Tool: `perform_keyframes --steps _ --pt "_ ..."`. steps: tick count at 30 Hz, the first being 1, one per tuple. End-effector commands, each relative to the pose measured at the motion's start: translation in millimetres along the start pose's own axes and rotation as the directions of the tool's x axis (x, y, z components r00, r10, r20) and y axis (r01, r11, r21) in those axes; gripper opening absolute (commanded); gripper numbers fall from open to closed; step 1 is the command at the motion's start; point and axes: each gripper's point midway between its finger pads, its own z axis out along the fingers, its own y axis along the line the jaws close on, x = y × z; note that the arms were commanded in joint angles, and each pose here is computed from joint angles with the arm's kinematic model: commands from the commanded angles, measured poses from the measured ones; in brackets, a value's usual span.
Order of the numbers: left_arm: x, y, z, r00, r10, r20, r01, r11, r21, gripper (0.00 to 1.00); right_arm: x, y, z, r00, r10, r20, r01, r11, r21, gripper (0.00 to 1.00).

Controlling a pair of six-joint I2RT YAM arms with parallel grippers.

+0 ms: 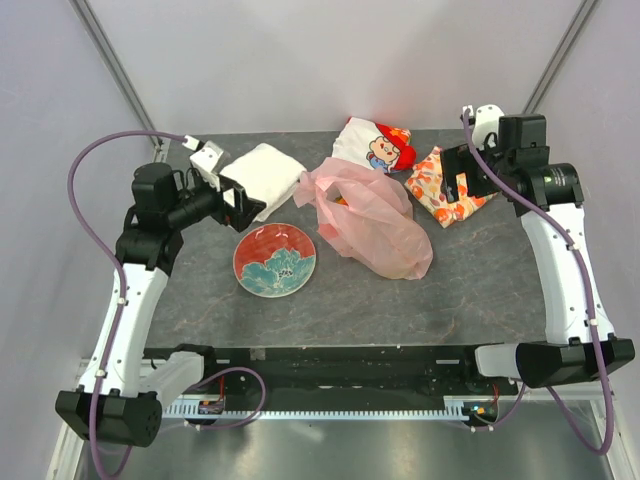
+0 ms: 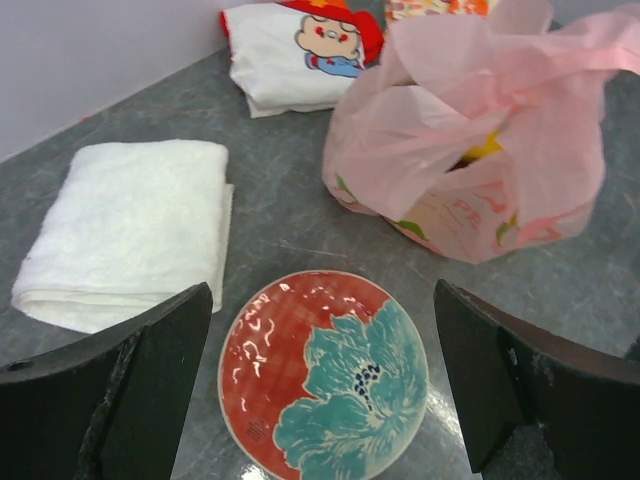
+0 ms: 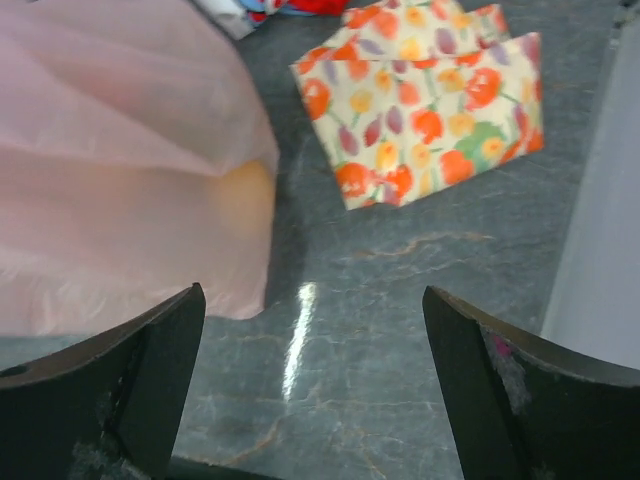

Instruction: Take the fake fruits out of the plastic bag

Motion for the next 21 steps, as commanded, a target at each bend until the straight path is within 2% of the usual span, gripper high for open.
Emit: perform_keyframes --steps 1,3,5,6,8,13,16,21 --pt "-17.0 -35.7 -4.1 0.996 0.089 0.015 -0.09 0.982 0.165 0.98 -24.7 53.2 -44.1 0.989 -0.052 0.137 0.091 0.952 -0.293 0.98" --pt "-22.3 -46.2 -1.5 0.99 0.137 0.023 -0.139 0.969 0.206 0.98 -35.7 75.3 -65.3 0.967 -0.105 0.23 0.194 0.893 -0.407 0.98" --pt "-20.2 -53.6 3.9 0.985 0.173 0.007 -0.17 0.956 0.238 0.95 -50.4 96.3 -70.1 0.951 -0.094 0.296 0.227 0.859 -0.458 0.98" --pt "-16.6 -61.5 13.8 0.978 0.207 -0.006 -0.198 0.943 0.268 0.95 -51.8 102.1 -66.2 0.953 -0.095 0.289 0.228 0.853 -0.47 0.98" --pt "-22.2 -58.6 24.1 0.974 0.225 -0.028 -0.212 0.948 0.239 0.93 -61.4 122.2 -58.1 0.946 -0.134 0.295 0.273 0.821 -0.501 0.98" --pt "-31.9 -51.6 46.2 0.978 0.204 -0.036 -0.192 0.957 0.217 0.91 -97.2 160.6 -55.8 0.888 -0.189 0.419 0.401 0.763 -0.506 0.97" --pt "-39.7 -44.9 53.6 0.962 0.272 -0.02 -0.262 0.942 0.209 0.91 -100.3 186.1 -49.4 0.862 -0.247 0.442 0.47 0.715 -0.517 0.97" --pt "-44.9 -49.9 68.4 0.96 0.28 -0.01 -0.266 0.924 0.275 0.9 -95.3 228.1 -41.7 0.828 -0.306 0.471 0.544 0.642 -0.54 0.97"
